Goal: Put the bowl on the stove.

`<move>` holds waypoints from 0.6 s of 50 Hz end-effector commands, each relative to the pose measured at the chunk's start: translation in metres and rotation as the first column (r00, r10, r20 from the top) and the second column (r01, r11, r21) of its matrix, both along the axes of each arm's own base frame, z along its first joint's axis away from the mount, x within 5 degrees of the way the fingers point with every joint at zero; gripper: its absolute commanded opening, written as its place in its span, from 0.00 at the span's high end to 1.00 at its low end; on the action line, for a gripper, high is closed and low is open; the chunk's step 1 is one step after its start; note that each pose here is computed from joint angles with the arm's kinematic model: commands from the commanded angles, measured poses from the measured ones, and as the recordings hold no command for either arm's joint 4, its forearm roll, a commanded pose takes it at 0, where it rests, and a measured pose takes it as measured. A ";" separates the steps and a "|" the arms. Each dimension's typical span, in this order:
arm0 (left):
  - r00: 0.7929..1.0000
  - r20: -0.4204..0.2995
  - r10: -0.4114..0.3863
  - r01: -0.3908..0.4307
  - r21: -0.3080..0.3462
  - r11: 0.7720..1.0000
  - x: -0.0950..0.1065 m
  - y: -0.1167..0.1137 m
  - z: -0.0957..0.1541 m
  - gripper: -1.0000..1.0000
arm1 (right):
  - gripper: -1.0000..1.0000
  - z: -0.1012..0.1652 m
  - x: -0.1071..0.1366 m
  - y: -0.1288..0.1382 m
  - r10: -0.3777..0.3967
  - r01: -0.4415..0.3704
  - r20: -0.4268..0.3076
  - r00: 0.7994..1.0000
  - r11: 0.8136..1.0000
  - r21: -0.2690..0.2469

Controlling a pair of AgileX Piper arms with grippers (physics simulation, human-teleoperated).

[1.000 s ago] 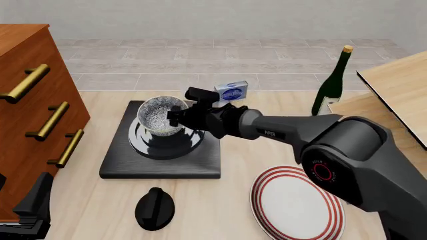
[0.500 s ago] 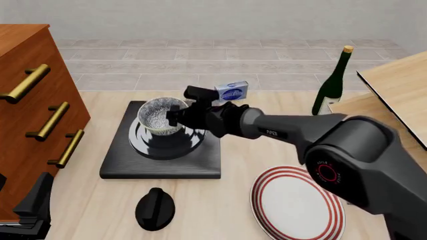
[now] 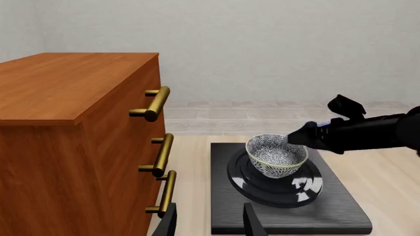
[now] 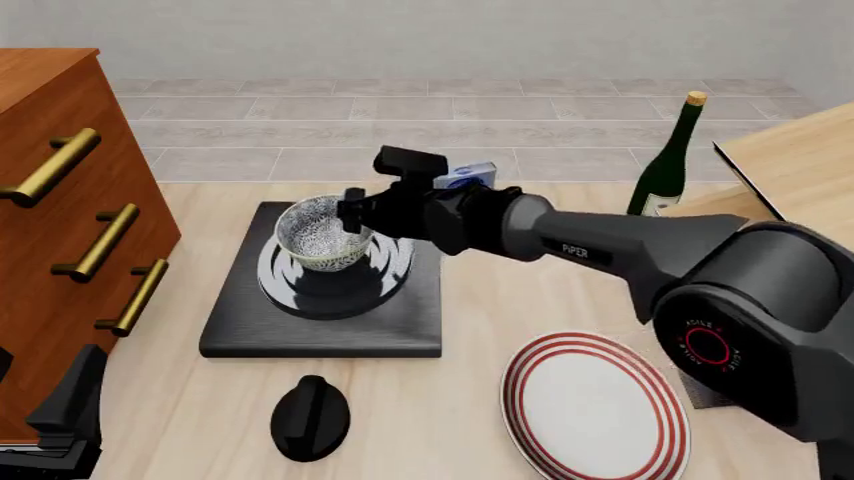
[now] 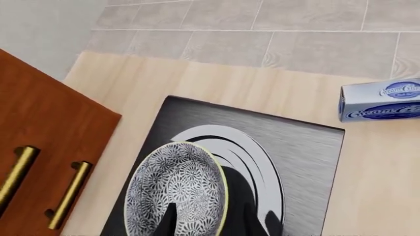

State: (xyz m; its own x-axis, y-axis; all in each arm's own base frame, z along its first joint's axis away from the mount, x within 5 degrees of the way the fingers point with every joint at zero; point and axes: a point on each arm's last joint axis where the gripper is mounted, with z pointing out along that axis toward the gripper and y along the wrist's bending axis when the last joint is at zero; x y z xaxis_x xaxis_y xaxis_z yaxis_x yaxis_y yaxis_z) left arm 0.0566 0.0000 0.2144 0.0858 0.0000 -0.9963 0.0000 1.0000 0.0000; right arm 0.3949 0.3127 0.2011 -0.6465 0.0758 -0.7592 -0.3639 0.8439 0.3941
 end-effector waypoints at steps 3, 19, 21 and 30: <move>1.000 0.000 0.000 0.000 0.000 1.000 0.000 0.000 0.000 0.00 | 0.00 0.016 -0.001 -0.011 -0.006 0.006 0.019 1.000 1.000 -0.005; 1.000 0.000 0.000 0.000 0.000 1.000 0.000 0.000 0.000 0.00 | 0.00 0.033 -0.009 -0.018 -0.001 0.001 0.038 0.999 1.000 -0.005; 1.000 0.000 0.000 0.000 0.000 1.000 0.000 0.000 0.000 0.00 | 0.00 0.036 -0.012 -0.019 0.002 -0.002 0.042 0.999 1.000 -0.004; 1.000 0.000 0.000 0.000 0.000 1.000 0.000 0.000 0.000 0.00 | 0.00 0.055 -0.033 -0.022 0.028 -0.028 0.068 0.997 1.000 0.006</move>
State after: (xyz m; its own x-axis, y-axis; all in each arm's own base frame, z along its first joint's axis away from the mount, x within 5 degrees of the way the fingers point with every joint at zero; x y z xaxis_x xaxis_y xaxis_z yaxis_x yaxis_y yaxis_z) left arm 0.0566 0.0000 0.2144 0.0858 0.0000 -0.9963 0.0000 1.0000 0.0000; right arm 0.3782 0.2948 0.2398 -0.6119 0.0697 -0.7878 -0.3890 0.8408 0.3765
